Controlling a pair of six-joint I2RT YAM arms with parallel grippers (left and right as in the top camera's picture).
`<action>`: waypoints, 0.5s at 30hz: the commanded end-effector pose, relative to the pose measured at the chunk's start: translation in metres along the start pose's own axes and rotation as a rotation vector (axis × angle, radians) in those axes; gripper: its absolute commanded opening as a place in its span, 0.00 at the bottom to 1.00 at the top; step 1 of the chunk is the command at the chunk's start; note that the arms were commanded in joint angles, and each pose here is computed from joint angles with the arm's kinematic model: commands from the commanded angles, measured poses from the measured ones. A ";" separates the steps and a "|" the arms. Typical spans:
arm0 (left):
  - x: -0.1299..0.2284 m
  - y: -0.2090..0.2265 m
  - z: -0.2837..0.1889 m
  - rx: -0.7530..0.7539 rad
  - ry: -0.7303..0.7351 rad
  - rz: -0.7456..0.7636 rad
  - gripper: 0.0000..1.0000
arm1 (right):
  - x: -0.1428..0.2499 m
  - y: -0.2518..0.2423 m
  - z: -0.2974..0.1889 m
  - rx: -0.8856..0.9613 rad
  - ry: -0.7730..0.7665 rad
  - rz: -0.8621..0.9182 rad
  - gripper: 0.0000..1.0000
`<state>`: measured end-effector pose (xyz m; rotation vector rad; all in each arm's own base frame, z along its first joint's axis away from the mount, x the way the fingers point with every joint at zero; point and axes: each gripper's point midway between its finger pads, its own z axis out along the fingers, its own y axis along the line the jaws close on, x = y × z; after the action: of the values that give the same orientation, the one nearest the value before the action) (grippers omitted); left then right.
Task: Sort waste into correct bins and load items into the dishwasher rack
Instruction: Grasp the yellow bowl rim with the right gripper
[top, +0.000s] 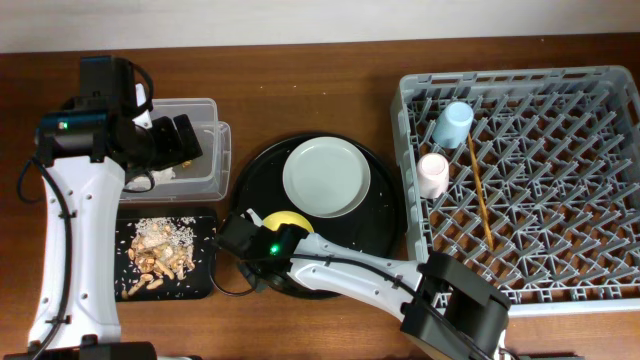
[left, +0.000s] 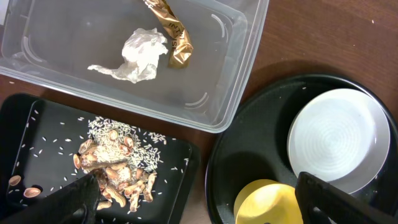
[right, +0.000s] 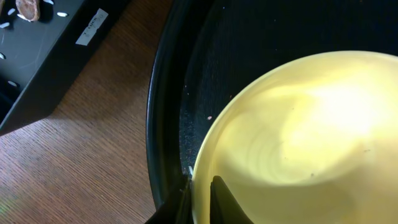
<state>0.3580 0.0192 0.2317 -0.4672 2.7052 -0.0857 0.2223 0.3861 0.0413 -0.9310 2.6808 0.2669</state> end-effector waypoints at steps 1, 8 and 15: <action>0.000 0.001 -0.003 -0.004 -0.008 0.002 1.00 | 0.008 -0.006 0.004 0.030 0.024 0.002 0.16; 0.000 0.001 -0.003 -0.004 -0.008 0.002 1.00 | 0.014 -0.008 0.004 0.041 0.049 0.000 0.21; 0.000 0.001 -0.003 -0.004 -0.008 0.002 1.00 | 0.016 -0.009 0.004 0.044 0.057 -0.001 0.11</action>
<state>0.3580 0.0192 0.2317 -0.4672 2.7052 -0.0857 0.2169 0.3765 0.0377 -0.9432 2.7179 0.2255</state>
